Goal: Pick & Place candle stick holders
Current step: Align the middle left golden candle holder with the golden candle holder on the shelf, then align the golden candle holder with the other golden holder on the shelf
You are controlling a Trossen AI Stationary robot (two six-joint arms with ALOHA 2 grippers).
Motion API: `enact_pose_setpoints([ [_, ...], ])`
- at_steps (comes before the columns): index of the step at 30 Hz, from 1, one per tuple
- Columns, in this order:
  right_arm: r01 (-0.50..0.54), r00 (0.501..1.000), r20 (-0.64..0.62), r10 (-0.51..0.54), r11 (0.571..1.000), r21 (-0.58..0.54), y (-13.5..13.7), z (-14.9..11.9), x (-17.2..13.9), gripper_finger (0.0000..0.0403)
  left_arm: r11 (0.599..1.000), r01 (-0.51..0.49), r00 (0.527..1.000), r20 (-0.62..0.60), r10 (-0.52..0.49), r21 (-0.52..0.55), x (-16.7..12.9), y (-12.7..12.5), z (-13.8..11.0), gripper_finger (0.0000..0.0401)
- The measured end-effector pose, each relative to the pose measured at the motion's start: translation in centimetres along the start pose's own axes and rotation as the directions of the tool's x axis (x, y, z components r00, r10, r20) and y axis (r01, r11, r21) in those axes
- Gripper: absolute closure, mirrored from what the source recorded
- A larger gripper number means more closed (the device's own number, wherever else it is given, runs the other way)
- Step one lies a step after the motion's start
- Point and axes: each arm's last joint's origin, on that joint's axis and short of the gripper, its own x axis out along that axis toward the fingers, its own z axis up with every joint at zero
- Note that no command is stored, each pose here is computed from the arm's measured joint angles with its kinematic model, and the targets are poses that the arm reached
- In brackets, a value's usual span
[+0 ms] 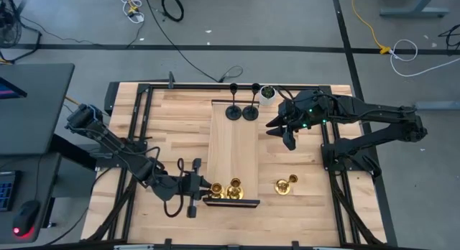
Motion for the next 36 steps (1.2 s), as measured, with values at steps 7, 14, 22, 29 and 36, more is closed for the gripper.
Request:
enact_pose_setpoints([
  [7,0.001,1.0,-0.004,-0.001,1.0,0.007,0.0,0.0,0.0,0.0261,1.0,0.0,1.0,-0.005,0.0,0.001,0.0,0.0,-0.1,0.0362],
  [14,0.001,1.0,-0.004,-0.001,1.0,0.019,0.0,0.0,0.0,0.0261,1.0,0.017,1.0,-0.015,-0.017,0.006,-0.1,0.0,-0.1,0.0344],
  [22,0.017,1.0,0.011,-0.017,1.0,0.015,0.0,0.1,0.0,0.0261,1.0,-0.016,1.0,-0.026,0.017,0.026,-1.1,0.0,0.1,0.0336],
  [29,0.038,0.999,-0.01,-0.038,0.999,0.011,-0.2,0.0,0.5,0.0261,0.994,-0.092,0.996,-0.008,0.093,0.059,-4.3,0.0,0.9,0.0289],
  [36,-0.014,0.999,-0.036,0.015,1.0,0.025,0.1,0.0,1.8,0.0261,0.998,-0.031,0.999,0.01,0.03,0.049,-6.0,-0.7,1.3,0.0254],
])
